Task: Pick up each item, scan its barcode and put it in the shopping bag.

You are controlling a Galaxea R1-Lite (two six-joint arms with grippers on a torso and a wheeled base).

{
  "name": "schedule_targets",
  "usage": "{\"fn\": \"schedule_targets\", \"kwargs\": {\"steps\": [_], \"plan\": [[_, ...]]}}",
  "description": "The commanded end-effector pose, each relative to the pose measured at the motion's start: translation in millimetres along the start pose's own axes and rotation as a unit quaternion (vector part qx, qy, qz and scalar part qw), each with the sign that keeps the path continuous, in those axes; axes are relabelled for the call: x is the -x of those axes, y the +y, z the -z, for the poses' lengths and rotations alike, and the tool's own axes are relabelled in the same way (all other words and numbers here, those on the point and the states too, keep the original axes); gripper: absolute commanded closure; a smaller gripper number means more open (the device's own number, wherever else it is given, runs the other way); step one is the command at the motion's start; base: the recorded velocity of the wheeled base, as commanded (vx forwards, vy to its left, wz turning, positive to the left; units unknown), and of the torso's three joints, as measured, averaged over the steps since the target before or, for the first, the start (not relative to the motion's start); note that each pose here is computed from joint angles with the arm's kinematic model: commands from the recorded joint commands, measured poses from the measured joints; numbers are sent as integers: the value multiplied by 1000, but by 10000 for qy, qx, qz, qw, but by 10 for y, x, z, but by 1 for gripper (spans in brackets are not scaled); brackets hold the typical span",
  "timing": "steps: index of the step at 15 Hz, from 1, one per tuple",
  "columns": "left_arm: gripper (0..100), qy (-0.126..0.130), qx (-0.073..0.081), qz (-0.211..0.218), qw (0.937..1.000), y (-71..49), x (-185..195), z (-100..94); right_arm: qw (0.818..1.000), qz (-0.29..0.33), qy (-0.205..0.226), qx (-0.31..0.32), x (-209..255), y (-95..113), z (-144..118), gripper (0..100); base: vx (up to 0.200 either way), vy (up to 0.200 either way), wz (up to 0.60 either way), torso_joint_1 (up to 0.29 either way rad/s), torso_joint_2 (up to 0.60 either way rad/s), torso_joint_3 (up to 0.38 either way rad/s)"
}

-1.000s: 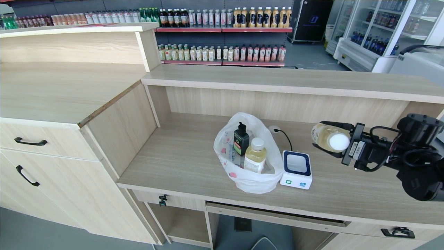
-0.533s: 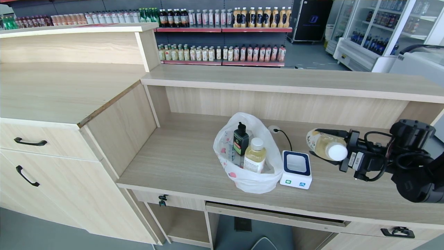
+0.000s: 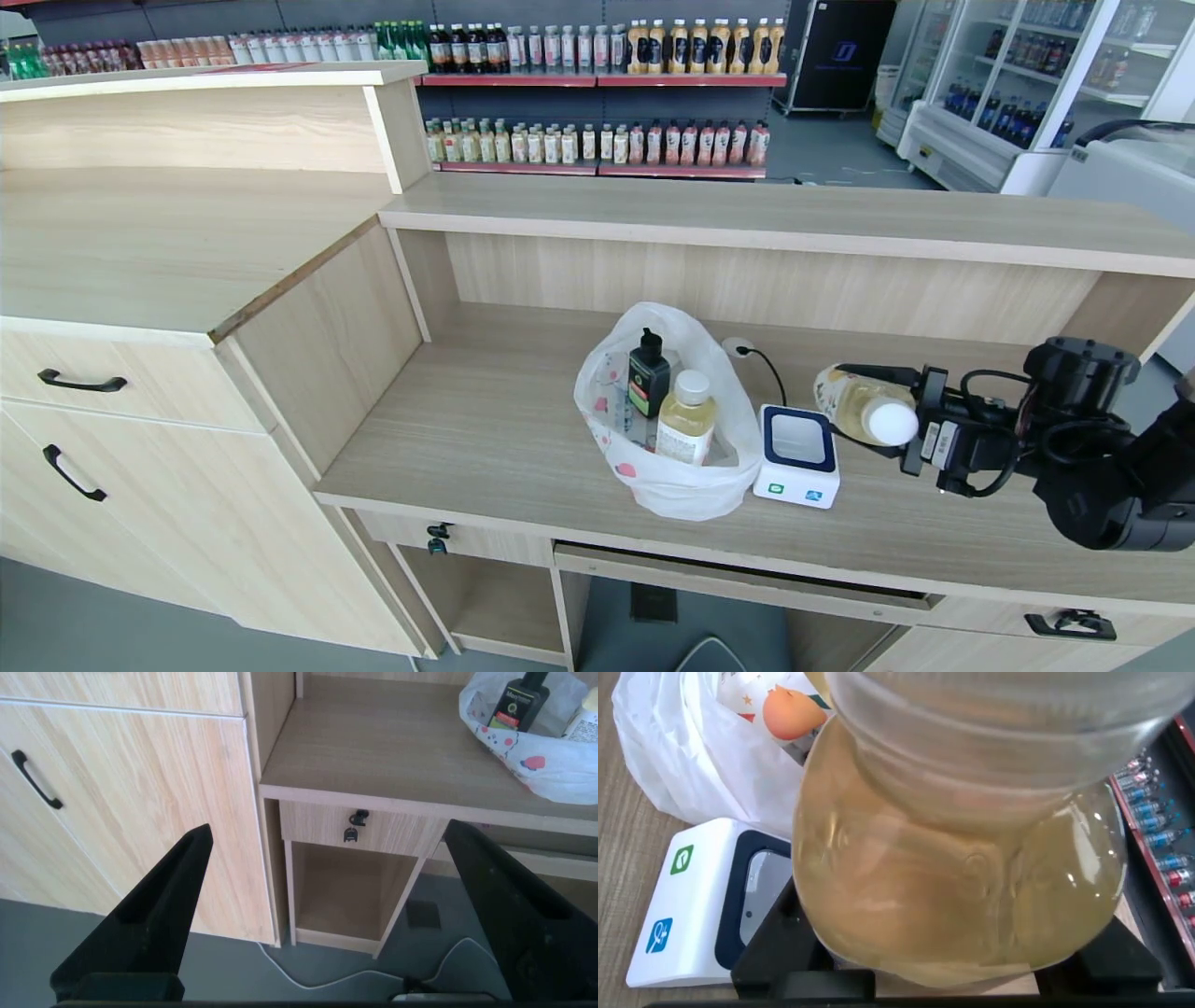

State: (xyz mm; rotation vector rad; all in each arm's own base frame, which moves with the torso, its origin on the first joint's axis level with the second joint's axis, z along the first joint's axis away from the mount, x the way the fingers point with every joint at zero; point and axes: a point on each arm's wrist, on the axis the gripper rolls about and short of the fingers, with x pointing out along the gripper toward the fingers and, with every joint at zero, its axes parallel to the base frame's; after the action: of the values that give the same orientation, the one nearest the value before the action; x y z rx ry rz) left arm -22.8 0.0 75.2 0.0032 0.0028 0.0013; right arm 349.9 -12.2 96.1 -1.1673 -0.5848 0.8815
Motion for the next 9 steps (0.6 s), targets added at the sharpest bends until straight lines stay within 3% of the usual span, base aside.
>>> {"fn": "schedule_targets", "kwargs": {"steps": [1, 9], "plan": [[0, 9, 1, -1, 10000, 0, -1, 0, 10000, -19, -12, -34, -27, 32, 49, 100, 0, 0, 0, 0, 0, 0], [0, 9, 1, -1, 10000, 0, -1, 0, 9998, -74, -61, -145, -106, 106, 122, 100, 0, 0, 0, 0, 0, 0]]}}
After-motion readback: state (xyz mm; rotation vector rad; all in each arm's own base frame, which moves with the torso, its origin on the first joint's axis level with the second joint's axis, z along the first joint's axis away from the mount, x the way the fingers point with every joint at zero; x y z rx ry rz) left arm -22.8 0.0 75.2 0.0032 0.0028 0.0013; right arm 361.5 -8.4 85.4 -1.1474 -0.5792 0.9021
